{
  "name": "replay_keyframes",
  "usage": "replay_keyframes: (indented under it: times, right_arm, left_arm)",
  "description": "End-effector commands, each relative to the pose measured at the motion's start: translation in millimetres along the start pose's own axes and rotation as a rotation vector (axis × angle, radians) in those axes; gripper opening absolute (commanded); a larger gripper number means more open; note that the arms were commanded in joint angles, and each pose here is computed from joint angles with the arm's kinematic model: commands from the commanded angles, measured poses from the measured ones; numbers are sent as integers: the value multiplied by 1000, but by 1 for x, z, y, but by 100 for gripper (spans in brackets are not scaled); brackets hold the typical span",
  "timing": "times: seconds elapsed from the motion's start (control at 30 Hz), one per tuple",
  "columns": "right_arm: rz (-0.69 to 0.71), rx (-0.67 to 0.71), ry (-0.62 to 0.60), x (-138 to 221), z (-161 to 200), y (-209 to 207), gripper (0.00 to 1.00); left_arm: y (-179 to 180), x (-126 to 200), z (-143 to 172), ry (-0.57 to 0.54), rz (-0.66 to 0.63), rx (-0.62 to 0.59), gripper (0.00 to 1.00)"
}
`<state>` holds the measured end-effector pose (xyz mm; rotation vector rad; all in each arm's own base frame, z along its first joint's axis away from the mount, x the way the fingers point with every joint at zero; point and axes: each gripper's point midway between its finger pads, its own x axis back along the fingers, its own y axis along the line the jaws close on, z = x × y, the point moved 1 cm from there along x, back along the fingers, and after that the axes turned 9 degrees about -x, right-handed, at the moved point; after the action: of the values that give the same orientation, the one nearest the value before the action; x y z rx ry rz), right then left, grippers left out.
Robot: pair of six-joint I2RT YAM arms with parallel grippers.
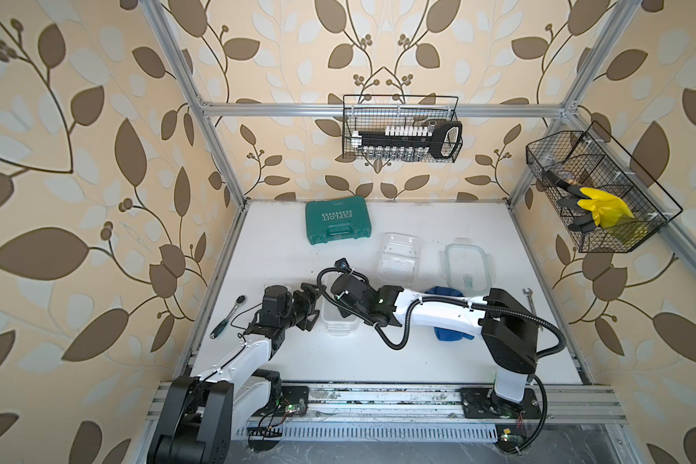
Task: Wipe the insides of the lunch boxes
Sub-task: Open the fastener of the lunch box.
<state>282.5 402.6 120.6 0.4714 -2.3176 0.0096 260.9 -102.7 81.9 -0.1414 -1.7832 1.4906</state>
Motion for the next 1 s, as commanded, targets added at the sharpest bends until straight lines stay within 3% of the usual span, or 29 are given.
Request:
replay_keyframes:
  times: [0.0,0.23,0.43,0.97]
  right_arm:
    - [45,66,4,-6,10,-1,43]
    - [109,58,28,-14,33,-10,31]
    - [136,57,47,-19,42,-11,30]
    - [183,28,110,-30,63,-18,16]
  left_arm:
    - [-18,10,0,-33,78,22,94]
    - [-19,9,5,-48,84,31,91]
    - [-11,-10,19,-13,55,9,90]
    - [-35,-11,3,-119,176,-94,88]
